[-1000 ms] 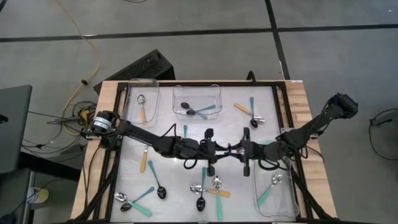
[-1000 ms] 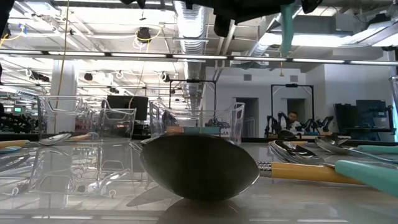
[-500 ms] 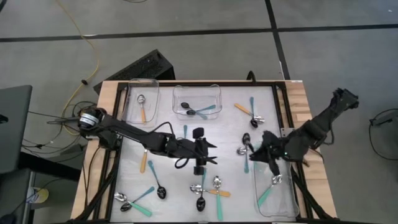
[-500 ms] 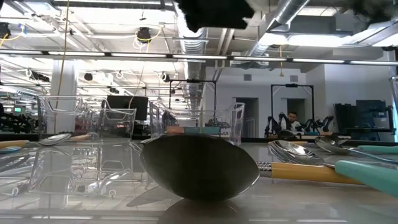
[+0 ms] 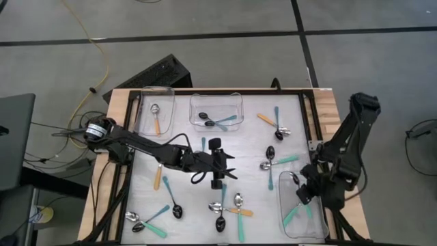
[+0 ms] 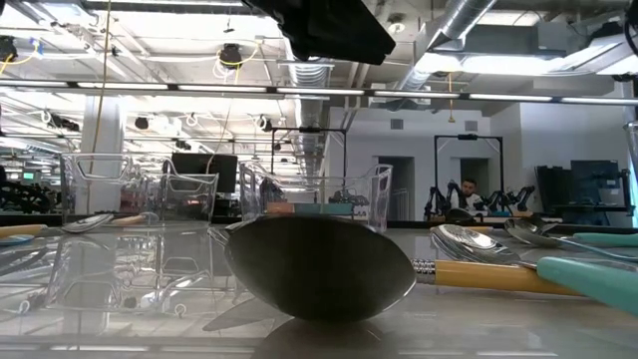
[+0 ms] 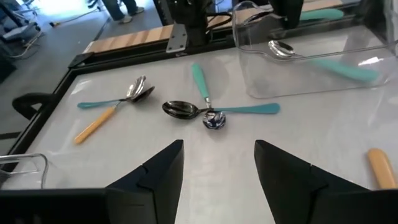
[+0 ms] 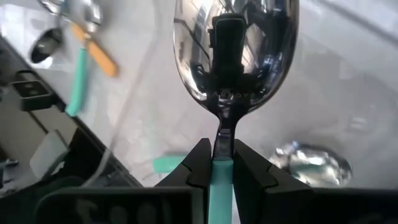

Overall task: Sort silverware by color (type)
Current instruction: Put the green spoon into the bottom transparent bin, then put the blue spoon into the top middle transparent bin

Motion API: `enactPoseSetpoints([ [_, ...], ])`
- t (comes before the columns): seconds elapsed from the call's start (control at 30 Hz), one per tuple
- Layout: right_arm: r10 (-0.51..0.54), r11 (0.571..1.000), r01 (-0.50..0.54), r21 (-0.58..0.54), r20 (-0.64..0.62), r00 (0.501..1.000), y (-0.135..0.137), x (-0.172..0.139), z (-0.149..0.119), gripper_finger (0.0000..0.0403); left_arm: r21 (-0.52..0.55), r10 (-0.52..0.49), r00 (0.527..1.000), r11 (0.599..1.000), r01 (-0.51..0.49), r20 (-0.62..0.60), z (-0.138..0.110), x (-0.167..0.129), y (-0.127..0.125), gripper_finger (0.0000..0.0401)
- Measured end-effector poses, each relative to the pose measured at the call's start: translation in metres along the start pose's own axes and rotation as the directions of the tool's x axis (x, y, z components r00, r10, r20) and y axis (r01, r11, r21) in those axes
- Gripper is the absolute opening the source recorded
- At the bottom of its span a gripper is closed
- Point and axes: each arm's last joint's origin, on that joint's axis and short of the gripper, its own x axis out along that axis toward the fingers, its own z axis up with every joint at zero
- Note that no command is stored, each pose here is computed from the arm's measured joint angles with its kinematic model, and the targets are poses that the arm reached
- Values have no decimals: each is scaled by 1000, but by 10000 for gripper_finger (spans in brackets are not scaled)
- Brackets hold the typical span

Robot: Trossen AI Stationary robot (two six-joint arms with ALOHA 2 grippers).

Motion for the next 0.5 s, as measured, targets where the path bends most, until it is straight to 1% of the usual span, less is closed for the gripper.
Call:
enactPoseSetpoints([
  [0.1,-12,1000,12,8,-4,1000,-1,4,-6,71,7,3,1000,1000,-3,0,0,0,1,182],
  [0.23,-33,999,33,-26,-16,999,-1,9,-11,90,7,4,1000,1000,-4,0,0,0,1,182],
  [0.37,-42,999,42,-22,-13,999,0,12,-13,118,5,3,1000,1000,-3,-1,0,0,1,182],
  [0.5,-36,999,36,-14,-13,999,1,12,-12,156,-11,3,1000,1000,-3,-1,0,0,1,182],
])
